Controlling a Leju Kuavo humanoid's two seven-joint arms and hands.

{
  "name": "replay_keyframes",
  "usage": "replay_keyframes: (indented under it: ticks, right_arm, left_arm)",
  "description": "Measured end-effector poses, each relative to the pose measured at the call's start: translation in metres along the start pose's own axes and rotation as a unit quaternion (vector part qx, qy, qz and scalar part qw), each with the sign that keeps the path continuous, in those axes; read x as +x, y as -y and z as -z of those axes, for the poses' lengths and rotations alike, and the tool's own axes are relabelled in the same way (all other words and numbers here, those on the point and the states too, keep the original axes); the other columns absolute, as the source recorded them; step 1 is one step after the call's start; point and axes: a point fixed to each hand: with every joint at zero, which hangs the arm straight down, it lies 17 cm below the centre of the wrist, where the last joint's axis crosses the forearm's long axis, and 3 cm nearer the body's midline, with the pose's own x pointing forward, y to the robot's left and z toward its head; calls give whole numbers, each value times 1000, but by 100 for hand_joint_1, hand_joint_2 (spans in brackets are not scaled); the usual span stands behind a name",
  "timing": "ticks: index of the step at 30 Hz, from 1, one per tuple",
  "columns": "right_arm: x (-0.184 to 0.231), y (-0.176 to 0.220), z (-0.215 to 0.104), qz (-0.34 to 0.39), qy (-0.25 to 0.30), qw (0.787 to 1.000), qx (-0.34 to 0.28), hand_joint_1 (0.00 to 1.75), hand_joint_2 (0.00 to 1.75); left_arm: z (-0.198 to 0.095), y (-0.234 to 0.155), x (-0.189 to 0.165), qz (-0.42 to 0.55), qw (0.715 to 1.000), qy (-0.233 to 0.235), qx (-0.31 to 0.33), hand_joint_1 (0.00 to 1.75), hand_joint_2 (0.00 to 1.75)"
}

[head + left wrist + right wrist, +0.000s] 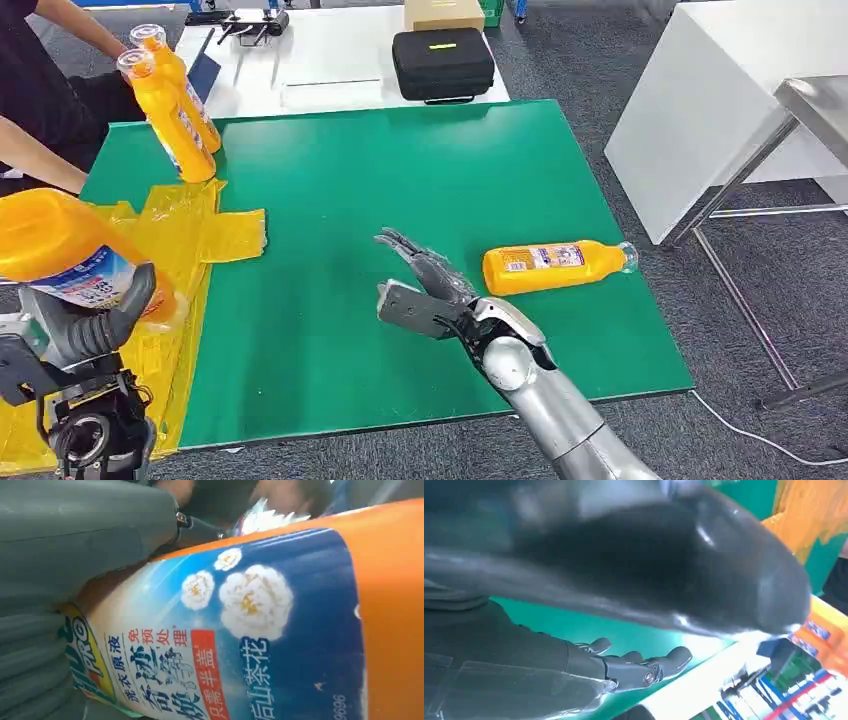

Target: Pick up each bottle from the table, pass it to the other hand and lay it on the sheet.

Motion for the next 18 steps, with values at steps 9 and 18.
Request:
replay_keyframes:
  ticks: [9,18]
  right_arm:
    - [24,39,-16,18,46,998,-33,0,0]
    - [29,51,-19,10,54,998,-43,0,0]
  left_arm:
    - [-10,31,29,480,844,231,-66,175,175]
    - [-1,10,21,440,879,184,-28,175,175]
